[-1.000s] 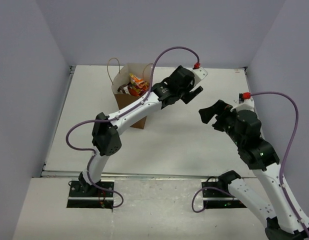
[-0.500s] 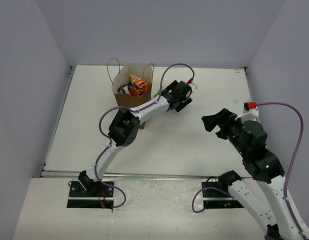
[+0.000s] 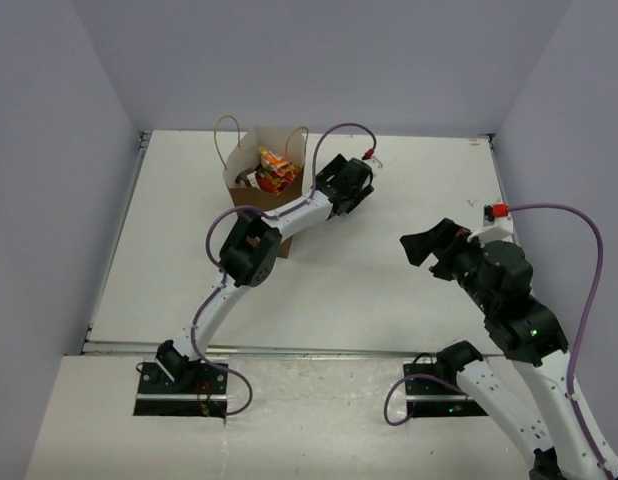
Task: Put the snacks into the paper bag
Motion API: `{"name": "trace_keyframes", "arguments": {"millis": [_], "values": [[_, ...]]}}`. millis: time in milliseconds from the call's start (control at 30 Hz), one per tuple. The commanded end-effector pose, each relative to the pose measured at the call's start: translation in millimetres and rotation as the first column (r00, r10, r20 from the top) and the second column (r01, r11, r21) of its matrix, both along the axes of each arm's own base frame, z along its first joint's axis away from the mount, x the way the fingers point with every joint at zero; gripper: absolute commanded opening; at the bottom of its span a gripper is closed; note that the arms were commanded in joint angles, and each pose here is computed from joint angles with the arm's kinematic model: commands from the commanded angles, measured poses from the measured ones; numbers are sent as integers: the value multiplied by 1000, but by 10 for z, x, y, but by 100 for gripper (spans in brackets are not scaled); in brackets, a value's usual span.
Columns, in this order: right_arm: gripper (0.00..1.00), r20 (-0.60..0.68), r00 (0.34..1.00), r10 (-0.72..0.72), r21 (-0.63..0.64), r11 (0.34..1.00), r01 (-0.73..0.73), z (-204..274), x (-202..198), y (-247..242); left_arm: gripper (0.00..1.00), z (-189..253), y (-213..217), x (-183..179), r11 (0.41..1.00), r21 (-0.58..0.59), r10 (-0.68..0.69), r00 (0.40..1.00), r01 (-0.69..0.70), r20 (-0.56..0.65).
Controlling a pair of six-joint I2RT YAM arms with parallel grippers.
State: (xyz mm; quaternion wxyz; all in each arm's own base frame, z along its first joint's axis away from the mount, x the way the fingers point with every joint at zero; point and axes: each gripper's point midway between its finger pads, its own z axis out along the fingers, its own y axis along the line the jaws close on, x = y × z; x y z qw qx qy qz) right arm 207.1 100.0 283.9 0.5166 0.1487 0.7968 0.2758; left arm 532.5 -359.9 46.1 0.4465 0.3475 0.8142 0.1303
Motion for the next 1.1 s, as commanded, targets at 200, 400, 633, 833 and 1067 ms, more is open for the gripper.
{"name": "trace_keyframes", "arguments": {"millis": [200,400,633,833,1067], "values": [[98,2,1000,5,7,1000,-5,5,65,39,27,-62,42,201,1000,-19,4,1000,-4,18],[98,-9,1000,25,22,999,-25,-30,81,98,0,407,-211,-57,996,-62,-60,994,65,88],[98,65,997,-40,39,999,37,134,-8,-66,0,1596,-635,-447,959,-217,-138,970,181,199],[98,117,987,-111,76,992,102,241,-119,-229,0,2315,-781,-898,881,-396,-182,958,259,221],[97,255,949,-188,158,976,151,451,-324,-444,0,2946,-716,-1385,725,-616,-231,952,307,203]]}}
